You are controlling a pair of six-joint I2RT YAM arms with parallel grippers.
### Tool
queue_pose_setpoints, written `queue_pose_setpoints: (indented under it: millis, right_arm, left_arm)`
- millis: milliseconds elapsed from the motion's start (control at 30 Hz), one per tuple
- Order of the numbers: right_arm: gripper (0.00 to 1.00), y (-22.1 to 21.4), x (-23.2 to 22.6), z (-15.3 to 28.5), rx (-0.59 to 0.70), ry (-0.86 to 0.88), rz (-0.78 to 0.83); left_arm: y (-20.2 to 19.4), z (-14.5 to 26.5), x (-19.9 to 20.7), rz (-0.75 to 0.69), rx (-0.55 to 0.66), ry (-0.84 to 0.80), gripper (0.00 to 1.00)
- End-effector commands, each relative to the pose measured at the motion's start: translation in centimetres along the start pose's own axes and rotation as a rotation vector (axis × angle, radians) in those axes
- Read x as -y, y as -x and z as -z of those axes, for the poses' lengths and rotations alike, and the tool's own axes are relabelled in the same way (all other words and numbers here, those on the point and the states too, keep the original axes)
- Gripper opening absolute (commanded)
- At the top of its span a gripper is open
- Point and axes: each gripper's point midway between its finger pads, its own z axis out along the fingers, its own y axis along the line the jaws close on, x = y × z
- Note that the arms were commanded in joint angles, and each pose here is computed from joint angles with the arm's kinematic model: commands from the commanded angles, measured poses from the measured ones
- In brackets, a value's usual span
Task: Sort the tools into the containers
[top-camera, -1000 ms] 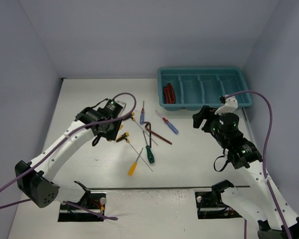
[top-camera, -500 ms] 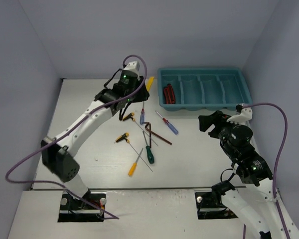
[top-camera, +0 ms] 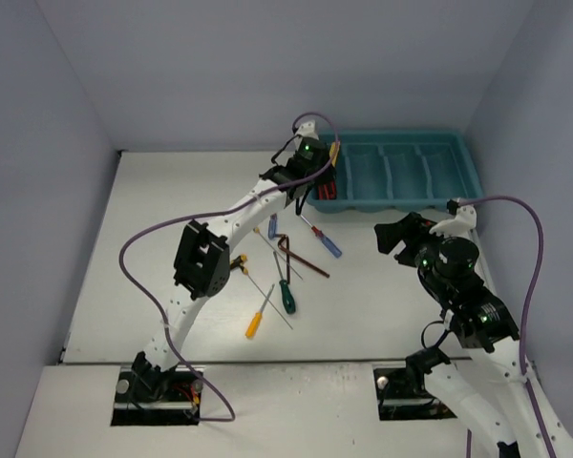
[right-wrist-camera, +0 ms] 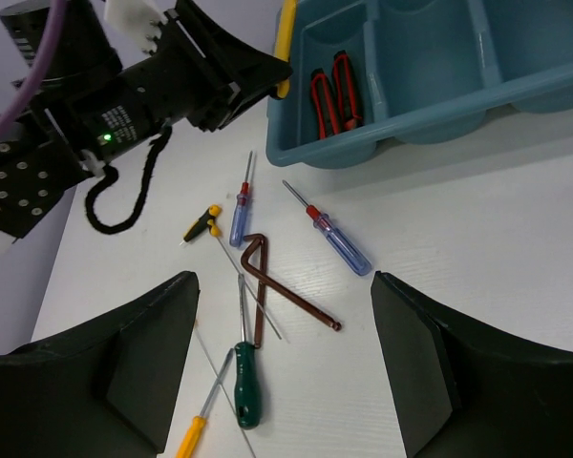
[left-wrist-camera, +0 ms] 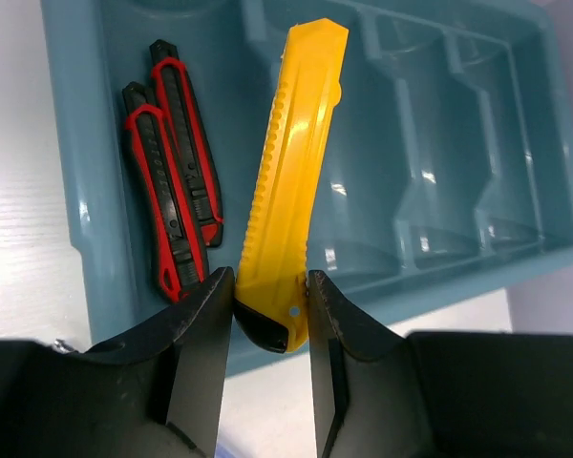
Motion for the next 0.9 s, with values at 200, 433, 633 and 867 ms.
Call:
queue_pose_setpoints:
  millis: [200, 433, 633, 867]
  right_arm:
    - [0.71, 1.0, -1.5, 0.4, 0.009, 0.067, 0.044]
    - [0.71, 0.8, -1.8, 0.1, -0.018, 0.078, 0.073]
    - [0.71, 0.1, -2.5, -0.8, -0.075, 0.111, 0.135]
    - [0.68, -2.1, -3.9, -3.1, -0.194, 0.154, 0.235]
  left_arm:
    - [6.7, -0.1, 3.3, 0.063, 0.232, -0.058, 0.32]
    - [8.6, 1.9, 4.4, -0.008, 0.270, -0.081, 0.67]
    - [12.7, 9.8, 6.7, -0.139, 0.311, -0.137, 0.74]
    - [12.6, 22.0, 0.8, -0.369, 0.267, 0.043, 0.74]
